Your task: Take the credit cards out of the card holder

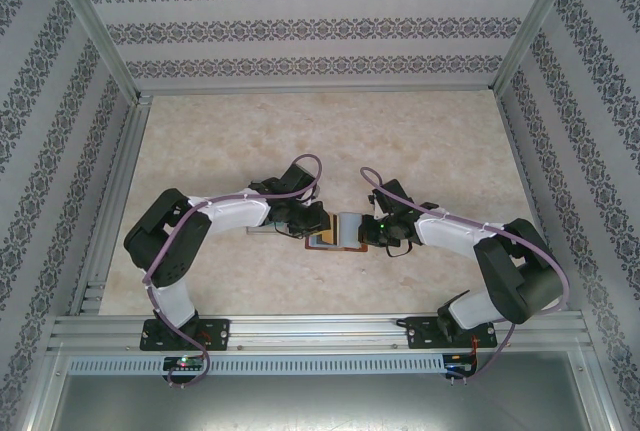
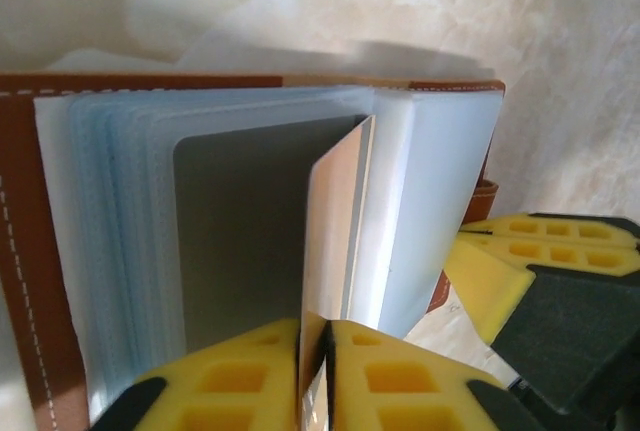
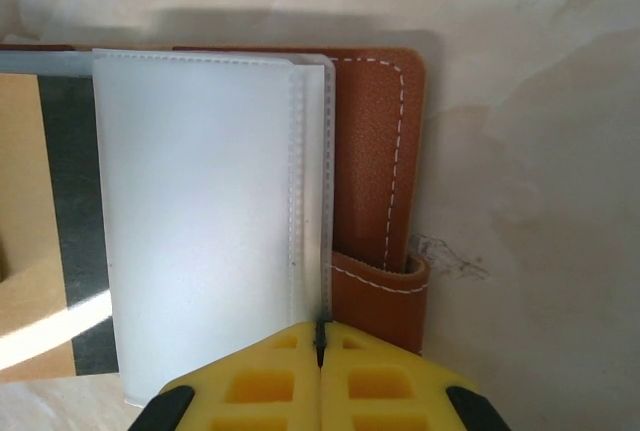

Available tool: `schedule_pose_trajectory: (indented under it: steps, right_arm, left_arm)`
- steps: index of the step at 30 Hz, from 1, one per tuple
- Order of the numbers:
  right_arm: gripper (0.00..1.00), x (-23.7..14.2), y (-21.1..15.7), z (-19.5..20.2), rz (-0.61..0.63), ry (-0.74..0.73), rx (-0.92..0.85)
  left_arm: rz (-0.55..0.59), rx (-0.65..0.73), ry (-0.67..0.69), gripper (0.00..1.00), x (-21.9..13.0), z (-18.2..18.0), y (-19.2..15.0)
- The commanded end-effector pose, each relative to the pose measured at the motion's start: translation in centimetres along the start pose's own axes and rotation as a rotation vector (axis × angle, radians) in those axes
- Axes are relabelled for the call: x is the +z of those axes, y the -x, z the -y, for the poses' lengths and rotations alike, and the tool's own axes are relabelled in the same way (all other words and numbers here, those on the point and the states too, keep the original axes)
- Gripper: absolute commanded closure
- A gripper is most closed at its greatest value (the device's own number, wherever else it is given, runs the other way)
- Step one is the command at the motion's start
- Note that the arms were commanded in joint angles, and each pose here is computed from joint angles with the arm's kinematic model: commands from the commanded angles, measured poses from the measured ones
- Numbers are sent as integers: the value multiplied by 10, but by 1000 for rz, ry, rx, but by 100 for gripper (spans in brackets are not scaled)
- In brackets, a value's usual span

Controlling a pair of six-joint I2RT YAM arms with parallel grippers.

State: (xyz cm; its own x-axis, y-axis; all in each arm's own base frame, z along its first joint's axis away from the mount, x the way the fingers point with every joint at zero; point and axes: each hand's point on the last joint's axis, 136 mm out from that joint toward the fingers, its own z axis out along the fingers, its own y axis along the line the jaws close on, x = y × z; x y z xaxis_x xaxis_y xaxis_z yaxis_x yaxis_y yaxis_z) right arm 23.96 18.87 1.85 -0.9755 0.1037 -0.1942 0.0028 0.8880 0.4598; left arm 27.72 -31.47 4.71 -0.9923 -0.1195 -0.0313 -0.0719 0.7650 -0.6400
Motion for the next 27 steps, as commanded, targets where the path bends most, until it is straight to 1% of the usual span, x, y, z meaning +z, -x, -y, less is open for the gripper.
schedule_pose_trajectory:
  steps: [1, 5, 10, 14, 19, 21, 22, 23, 27]
  right_arm:
    - [92, 3, -4, 6, -31, -20, 14]
    - [92, 4, -5, 7, -33, -25, 14]
    - [92, 3, -4, 7, -32, -26, 12]
    - [91, -2, -1, 7, -17, -24, 11]
    - [85, -22, 12, -5, 35, 8, -12]
    - [79, -35, 19, -13, 70, 27, -32]
    - [75, -40, 22, -17, 85, 35, -42]
    - [69, -47, 26, -21, 108, 42, -51]
    - [59, -73, 40, -38, 190, 87, -98]
  left_arm:
    - [15, 0, 10, 91, -1, -5, 3]
    - [30, 12, 54, 96, -11, -11, 3]
    - [61, 19, 75, 96, -32, -13, 5]
    - [88, 40, 67, 96, -50, -3, 7]
    - [119, 90, 87, 96, -72, 10, 11]
    - [133, 140, 124, 96, -86, 13, 13]
    - [145, 168, 150, 97, -92, 13, 15]
    - [156, 207, 181, 97, -101, 13, 17]
    - [166, 392, 321, 98, -131, 7, 23]
